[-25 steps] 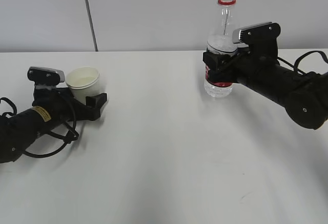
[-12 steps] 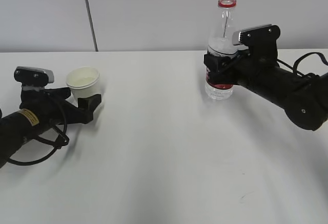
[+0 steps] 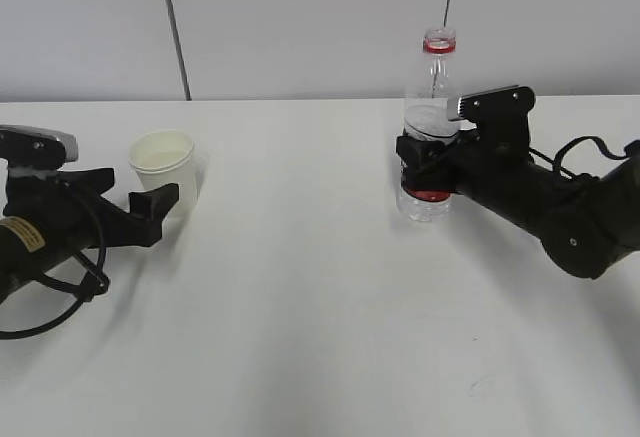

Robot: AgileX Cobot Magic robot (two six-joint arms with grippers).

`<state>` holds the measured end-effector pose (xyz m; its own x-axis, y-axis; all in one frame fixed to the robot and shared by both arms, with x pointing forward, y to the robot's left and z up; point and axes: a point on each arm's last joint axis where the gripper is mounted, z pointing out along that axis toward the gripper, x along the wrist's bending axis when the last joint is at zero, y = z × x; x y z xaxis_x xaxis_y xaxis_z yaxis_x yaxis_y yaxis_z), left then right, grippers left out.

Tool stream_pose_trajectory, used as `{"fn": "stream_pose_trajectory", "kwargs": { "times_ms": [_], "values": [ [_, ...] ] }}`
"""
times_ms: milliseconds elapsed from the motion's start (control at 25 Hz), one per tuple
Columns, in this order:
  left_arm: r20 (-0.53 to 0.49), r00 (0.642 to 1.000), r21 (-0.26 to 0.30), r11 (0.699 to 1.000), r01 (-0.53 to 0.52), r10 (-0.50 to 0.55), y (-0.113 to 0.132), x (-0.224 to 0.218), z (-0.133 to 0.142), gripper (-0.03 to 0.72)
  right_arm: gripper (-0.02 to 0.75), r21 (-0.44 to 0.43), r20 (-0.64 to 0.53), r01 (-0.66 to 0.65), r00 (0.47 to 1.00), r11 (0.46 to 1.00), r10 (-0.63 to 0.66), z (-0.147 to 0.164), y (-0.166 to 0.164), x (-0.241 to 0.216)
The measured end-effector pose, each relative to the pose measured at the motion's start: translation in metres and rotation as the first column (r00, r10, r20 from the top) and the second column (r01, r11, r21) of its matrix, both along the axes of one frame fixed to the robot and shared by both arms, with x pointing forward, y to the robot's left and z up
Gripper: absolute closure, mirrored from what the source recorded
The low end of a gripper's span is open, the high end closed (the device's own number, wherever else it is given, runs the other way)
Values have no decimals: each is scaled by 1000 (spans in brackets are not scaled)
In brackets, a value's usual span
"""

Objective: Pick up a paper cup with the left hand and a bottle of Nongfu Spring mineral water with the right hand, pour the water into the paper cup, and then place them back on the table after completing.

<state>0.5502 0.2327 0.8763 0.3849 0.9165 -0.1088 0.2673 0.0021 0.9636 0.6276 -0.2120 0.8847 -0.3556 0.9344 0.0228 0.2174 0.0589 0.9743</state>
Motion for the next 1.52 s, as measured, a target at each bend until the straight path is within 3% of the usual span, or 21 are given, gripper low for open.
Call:
{"fn": "stream_pose_trajectory", "kwargs": {
  "times_ms": [680, 960, 1520],
  "values": [
    [26, 1000, -4, 1000, -8, 8, 1, -3, 11, 100, 319, 11, 25, -13, 1000, 1000, 13, -4, 1, 1],
    [26, 1000, -4, 1000, -8, 8, 1, -3, 11, 100, 110, 31, 17, 9, 1000, 999, -9, -4, 0, 2],
    [27, 1000, -4, 1000, -8, 8, 1, -3, 11, 100, 87, 68, -11, 24, 1000, 997, -23, -5, 0, 1]
  ]
}}
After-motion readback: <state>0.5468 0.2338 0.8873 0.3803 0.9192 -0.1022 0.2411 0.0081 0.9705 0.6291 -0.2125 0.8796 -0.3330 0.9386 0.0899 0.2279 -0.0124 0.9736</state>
